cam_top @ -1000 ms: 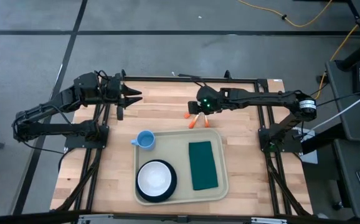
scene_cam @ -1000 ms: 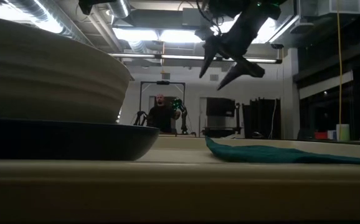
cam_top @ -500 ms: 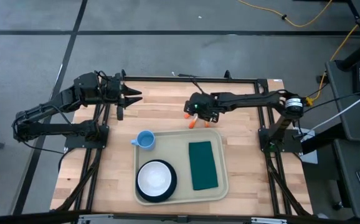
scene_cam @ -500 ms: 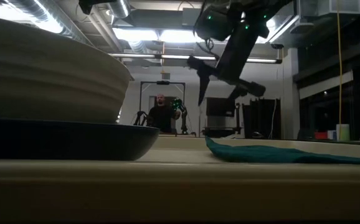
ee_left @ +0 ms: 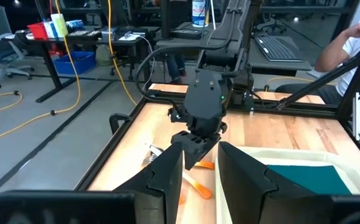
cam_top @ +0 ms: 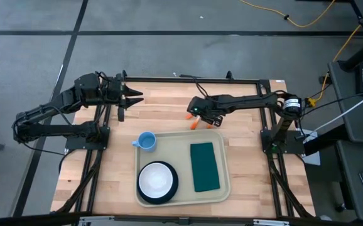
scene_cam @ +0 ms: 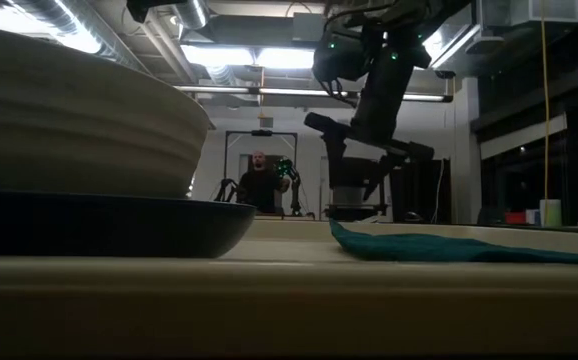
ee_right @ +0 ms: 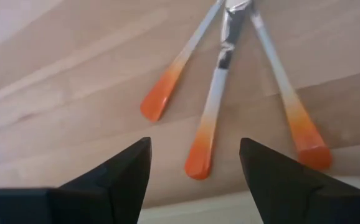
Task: Set up tray
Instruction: Put the orange knife on top of the green napkin
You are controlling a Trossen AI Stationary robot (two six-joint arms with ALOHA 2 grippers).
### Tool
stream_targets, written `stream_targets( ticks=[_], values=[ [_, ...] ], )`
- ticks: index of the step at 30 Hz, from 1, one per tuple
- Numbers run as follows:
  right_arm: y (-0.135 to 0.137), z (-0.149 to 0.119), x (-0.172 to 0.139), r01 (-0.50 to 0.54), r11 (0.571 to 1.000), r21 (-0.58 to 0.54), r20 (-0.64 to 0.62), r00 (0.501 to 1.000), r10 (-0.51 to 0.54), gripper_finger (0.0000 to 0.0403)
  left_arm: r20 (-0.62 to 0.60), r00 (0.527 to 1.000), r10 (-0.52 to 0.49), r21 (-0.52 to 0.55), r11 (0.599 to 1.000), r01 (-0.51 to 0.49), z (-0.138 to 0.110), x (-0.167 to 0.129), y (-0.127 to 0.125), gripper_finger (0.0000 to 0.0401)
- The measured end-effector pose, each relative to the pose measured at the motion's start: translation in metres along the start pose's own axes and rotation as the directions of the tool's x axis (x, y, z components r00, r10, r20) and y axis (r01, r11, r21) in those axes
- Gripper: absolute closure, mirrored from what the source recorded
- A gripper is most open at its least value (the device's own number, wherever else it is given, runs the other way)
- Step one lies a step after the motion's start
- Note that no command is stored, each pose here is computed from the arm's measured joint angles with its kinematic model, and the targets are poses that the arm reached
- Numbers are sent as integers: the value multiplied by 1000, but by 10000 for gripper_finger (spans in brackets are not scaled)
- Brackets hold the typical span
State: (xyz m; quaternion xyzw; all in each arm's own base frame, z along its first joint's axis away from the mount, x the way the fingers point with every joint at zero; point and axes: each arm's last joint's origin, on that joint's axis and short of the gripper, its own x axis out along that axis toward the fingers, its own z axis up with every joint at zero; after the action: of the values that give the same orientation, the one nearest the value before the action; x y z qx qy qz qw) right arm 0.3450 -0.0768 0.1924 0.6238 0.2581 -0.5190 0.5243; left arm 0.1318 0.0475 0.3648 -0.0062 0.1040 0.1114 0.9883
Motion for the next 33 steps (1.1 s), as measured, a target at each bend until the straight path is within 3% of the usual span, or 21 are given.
stream_targets(
  ticks=[15, 22, 33],
  values=[
    [-6, 1, 0, 67, 996, 63, -1, 998, -67, 154, 1, 1000, 0, 15, 1000, 0, 0, 0, 0, 303],
    [-9, -3, 20, 121, 991, 56, -36, 992, -119, 154, 0, 1000, 1, 24, 1000, -1, 0, 0, 0, 303],
    [-3, 3, 31, 72, 994, 81, -8, 997, -72, 154, 1, 1000, 1, 24, 1000, -1, 0, 0, 0, 303]
  ],
)
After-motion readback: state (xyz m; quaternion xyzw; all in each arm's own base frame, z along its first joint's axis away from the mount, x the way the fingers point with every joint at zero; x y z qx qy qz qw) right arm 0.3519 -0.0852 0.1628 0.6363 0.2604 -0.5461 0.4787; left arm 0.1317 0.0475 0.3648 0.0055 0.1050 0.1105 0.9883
